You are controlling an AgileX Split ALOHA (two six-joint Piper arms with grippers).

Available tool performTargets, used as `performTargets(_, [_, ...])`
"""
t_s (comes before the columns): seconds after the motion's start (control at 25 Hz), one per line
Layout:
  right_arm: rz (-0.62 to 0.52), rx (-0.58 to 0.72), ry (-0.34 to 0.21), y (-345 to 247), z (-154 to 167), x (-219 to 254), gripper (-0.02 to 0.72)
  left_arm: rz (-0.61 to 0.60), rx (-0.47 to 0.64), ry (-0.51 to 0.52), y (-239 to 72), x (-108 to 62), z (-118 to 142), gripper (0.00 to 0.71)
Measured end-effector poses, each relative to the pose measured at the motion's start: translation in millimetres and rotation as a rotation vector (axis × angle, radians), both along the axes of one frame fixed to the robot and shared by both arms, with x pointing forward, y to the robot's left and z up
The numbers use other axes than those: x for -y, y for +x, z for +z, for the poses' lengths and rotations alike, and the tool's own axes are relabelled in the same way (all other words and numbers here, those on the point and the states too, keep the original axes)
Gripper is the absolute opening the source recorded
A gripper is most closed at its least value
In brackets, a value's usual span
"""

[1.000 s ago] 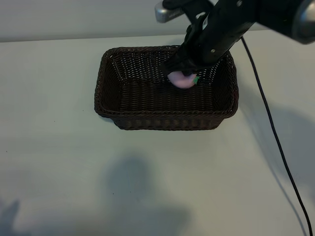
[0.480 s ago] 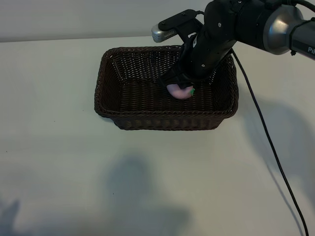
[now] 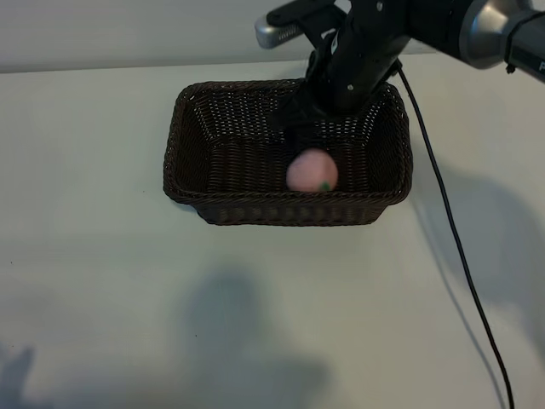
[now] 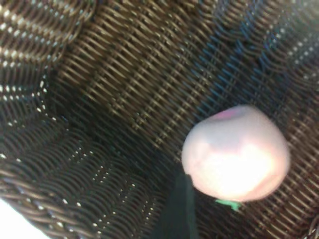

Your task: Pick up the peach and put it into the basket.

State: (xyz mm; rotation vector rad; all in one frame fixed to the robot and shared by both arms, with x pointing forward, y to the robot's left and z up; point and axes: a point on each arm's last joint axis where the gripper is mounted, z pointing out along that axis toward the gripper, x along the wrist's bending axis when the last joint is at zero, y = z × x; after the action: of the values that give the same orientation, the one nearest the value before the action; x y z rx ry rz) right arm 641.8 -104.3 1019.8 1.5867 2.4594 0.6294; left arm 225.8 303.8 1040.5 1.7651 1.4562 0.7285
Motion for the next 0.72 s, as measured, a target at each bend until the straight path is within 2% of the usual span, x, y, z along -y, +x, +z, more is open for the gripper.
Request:
performTargets(0.24, [-0.062, 0.046, -0.017, 17.6, 28.4, 27.8, 0.665, 0.000, 0.000, 0.000, 0.0, 0.0, 0.0, 0.429])
performTargets(0.4, [-0.184, 0.042, -0.051, 35.0, 38.4, 85.2, 0.661, 0.000, 0.000, 0.000, 0.0, 0.0, 0.0, 0.429])
performTargets(0.72, [-0.432, -0.040, -0.093, 41.7, 36.6, 210.4, 0.614, 0.000, 0.000, 0.000, 0.0, 0.0, 0.0, 0.429])
